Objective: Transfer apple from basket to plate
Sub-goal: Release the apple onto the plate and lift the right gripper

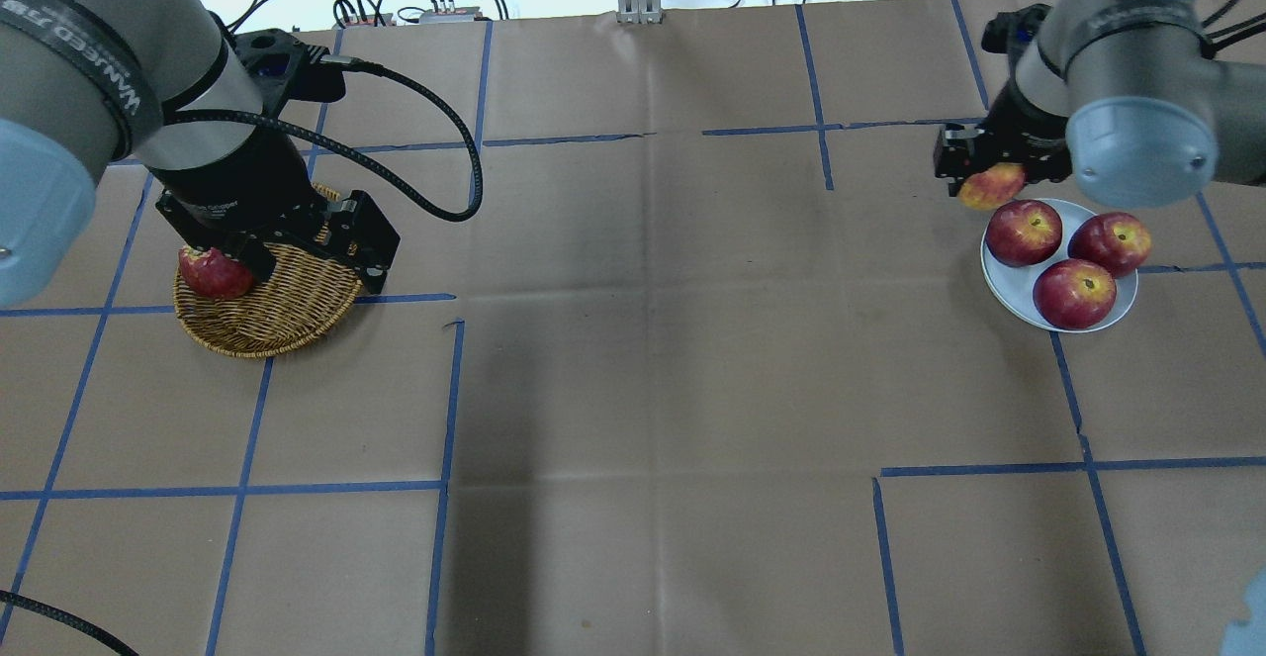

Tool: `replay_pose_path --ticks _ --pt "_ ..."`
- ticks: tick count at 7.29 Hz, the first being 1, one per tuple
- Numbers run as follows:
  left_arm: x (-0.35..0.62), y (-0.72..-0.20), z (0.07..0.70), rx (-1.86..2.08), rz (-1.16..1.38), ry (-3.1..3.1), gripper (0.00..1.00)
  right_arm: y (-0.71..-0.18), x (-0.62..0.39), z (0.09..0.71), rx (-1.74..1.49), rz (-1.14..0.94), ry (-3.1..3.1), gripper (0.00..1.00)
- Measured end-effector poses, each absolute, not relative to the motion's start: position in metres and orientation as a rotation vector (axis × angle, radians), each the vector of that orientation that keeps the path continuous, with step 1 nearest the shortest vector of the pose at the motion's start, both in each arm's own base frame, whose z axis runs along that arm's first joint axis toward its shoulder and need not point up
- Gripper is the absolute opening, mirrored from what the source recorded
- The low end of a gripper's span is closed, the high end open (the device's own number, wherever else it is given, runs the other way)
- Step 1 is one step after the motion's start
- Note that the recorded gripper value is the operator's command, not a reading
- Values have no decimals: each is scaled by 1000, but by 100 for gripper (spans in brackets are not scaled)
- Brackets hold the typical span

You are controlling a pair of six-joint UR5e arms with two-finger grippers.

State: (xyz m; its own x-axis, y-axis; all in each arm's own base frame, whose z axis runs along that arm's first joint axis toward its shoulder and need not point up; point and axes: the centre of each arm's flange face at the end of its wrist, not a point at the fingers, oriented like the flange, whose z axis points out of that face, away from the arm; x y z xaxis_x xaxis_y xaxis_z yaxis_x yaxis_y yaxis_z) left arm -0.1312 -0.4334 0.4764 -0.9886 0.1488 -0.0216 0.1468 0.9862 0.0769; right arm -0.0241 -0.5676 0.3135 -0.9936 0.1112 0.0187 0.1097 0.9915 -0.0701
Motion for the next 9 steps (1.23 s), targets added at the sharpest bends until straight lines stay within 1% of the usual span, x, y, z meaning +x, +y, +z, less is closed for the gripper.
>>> replay_pose_path --ticks 3,5,7,8,9 --pt "-131 -433 476 231 117 3105 99 -554 -113 296 -130 97 -3107 53" --pt "-131 -433 476 231 117 3104 99 -555 -136 273 -121 85 -3117 54" --pt "-131 -433 476 231 117 3104 99 -554 -135 263 -118 73 -3123 54" --pt "-131 -433 476 232 117 3105 99 -552 -133 260 -118 69 -3125 70" --pt "-131 -433 476 232 117 3105 99 -552 -132 257 -118 67 -3127 100"
